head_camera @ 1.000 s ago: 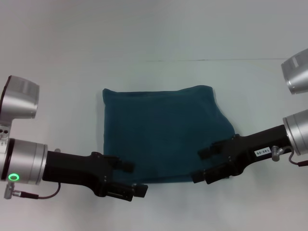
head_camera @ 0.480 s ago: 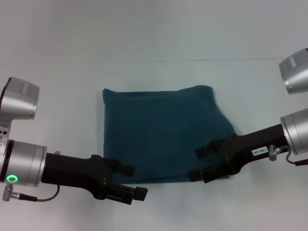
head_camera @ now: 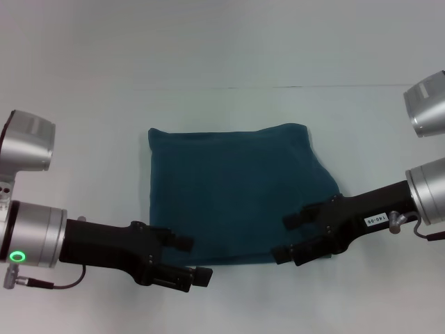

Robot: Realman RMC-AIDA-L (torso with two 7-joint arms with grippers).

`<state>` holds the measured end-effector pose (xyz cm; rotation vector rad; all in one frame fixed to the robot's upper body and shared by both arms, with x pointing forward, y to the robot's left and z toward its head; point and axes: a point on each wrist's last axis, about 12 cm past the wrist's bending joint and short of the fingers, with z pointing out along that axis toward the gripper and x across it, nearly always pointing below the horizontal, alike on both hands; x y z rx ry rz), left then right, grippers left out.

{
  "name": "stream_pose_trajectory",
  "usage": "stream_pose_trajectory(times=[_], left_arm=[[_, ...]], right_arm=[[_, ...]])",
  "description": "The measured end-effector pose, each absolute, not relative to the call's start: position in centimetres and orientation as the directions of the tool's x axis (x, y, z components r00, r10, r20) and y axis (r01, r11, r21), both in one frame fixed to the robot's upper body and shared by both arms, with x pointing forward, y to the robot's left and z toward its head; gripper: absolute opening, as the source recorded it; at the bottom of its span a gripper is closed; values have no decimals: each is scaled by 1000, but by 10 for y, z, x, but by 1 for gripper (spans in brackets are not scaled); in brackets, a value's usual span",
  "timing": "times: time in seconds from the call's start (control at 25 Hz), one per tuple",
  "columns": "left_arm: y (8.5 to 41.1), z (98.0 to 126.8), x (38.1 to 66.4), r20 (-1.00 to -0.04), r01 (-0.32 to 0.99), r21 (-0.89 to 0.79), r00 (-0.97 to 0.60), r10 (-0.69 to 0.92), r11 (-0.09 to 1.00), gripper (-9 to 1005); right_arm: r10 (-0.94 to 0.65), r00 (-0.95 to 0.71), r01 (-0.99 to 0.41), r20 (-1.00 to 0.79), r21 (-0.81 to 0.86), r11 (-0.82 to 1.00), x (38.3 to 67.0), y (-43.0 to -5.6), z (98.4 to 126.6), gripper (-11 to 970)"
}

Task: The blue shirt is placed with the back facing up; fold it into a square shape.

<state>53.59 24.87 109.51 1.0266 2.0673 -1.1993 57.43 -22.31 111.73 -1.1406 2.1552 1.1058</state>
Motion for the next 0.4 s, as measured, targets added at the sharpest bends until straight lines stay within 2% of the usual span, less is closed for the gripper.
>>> stream_pose_trajectory(times=[0.4], left_arm=[[248,1096,537,-747,822,-473,-565,351,317,903]], right_arm=[[-465,-555,-831,-690,444,334,573,-224,1116,945]])
